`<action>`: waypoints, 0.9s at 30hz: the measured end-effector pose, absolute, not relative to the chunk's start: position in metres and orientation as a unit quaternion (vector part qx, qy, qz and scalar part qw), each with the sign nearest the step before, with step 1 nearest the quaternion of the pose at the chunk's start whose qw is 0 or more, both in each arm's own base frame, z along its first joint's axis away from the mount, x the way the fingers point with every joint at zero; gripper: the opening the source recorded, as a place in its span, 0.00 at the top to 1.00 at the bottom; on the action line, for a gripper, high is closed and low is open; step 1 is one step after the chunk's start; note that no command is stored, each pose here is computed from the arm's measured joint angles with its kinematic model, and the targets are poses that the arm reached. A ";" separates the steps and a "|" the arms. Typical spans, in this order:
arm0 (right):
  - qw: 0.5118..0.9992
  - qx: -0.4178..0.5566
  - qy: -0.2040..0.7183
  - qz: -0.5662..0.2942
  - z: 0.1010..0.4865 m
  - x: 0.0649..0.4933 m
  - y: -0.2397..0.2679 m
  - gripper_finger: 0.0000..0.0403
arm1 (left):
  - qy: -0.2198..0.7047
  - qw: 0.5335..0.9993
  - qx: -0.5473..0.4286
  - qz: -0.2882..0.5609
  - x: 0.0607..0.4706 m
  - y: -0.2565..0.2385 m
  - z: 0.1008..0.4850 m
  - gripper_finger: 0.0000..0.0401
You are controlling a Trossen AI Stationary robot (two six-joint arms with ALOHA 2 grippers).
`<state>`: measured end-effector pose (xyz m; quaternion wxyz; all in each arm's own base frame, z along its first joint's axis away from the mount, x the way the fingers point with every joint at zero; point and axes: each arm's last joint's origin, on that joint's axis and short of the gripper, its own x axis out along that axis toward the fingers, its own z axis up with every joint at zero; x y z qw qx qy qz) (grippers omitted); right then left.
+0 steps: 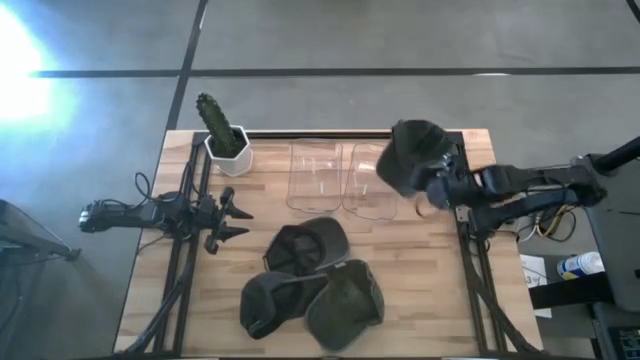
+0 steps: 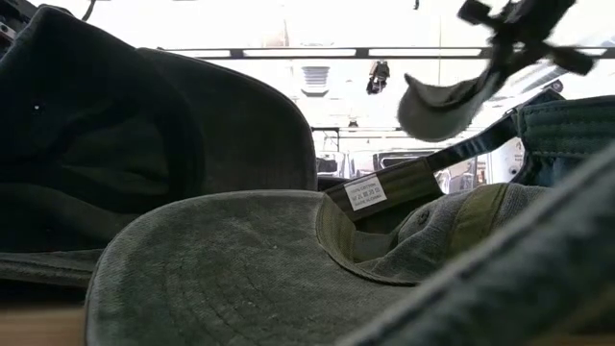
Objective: Pick & Place hat
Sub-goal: Put the left dark green cap into the right transparent bin
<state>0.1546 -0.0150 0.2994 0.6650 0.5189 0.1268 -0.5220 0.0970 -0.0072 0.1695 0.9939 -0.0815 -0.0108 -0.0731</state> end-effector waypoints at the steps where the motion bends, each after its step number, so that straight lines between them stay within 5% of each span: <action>1: 0.664 0.529 0.131 -0.511 0.297 0.162 -0.024 0.97 | -0.011 0.994 -0.082 -0.073 0.097 -0.007 0.170 0.55; 11: 0.582 0.593 0.344 -0.438 0.248 0.207 -0.079 0.97 | -0.011 0.994 -0.082 -0.073 0.097 -0.007 0.170 0.55; 17: 0.549 0.584 0.395 -0.449 0.221 0.224 -0.101 0.97 | -0.011 0.994 -0.081 -0.073 0.097 -0.007 0.169 0.55; 22: 0.553 0.555 0.423 -0.454 0.210 0.236 -0.116 0.93 | -0.011 0.994 -0.081 -0.073 0.097 -0.007 0.170 0.55; 27: 0.583 0.515 0.443 -0.445 0.212 0.246 -0.126 0.79 | -0.011 0.994 -0.081 -0.073 0.097 -0.007 0.169 0.55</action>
